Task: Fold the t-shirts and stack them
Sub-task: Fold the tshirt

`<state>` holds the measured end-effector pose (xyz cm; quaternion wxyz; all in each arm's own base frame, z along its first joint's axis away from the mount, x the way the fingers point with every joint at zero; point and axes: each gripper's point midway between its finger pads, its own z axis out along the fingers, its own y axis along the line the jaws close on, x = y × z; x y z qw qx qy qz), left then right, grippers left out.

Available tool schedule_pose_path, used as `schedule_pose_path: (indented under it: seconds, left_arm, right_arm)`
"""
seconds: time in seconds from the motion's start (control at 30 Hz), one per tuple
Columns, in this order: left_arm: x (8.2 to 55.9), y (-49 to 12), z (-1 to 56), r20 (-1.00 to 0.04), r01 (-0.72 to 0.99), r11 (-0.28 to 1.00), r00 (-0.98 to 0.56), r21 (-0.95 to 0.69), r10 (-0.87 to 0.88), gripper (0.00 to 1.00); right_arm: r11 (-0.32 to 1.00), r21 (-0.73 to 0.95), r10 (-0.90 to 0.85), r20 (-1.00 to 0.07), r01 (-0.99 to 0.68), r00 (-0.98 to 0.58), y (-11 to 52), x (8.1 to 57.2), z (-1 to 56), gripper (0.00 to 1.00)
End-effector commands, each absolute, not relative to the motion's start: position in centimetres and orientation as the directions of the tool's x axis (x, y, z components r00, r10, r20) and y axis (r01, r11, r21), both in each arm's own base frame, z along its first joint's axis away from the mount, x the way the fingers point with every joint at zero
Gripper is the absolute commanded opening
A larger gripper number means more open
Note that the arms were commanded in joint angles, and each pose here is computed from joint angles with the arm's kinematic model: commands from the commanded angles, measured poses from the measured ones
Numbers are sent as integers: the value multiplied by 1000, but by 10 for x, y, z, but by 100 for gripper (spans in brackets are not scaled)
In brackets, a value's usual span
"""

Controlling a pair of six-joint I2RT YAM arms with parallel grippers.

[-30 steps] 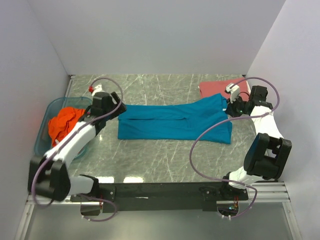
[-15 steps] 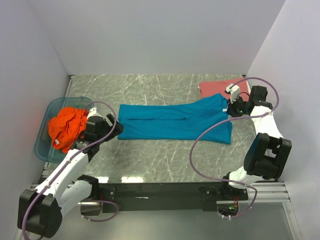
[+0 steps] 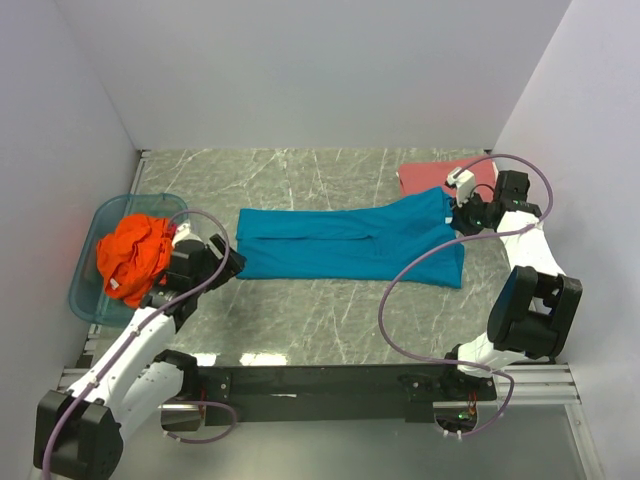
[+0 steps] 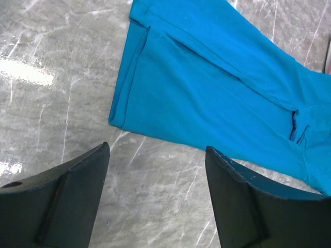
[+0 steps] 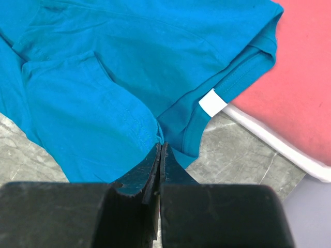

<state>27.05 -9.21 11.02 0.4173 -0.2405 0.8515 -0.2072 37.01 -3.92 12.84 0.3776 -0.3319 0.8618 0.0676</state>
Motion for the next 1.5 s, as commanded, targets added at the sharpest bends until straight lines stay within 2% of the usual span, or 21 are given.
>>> schedule_pose_path:
  seconds: [0.0,0.27,0.3,0.47,0.67,0.83,1.17,1.47]
  left_arm:
    - [279,-95,116,-626,-210,795,-516,-569,-584,79]
    - [324,-106,108,-641,-187,836,-564,-515,-521,66]
    - [329,-108,95,-623,-200,844,-595,-497,-508,61]
    - [363,-112,92,-636,-177,868,-615,-464,-466,53]
    - [390,-111,73,-619,-184,894,-665,-408,-419,38]
    - [399,-112,65,-603,-195,901,-686,-386,-407,36]
    - [402,-98,57,-618,-238,921,-686,-308,-384,38]
    - [401,-103,39,-577,-231,924,-727,-304,-372,38]
  right_arm:
    - [769,-167,-528,-709,-617,-466,-40,383,144,0]
    - [767,-168,-528,-713,-619,-461,-38,382,142,0]
    - [767,-166,-528,-712,-619,-463,-38,382,141,0]
    - [761,-167,-533,-711,-626,-459,-38,381,140,0]
    - [758,-161,-534,-710,-632,-460,-37,380,134,0]
    - [756,-159,-534,-711,-635,-458,-36,381,133,0]
    - [755,-151,-530,-713,-638,-459,-35,382,132,0]
    - [753,-152,-532,-712,-640,-457,-35,382,132,0]
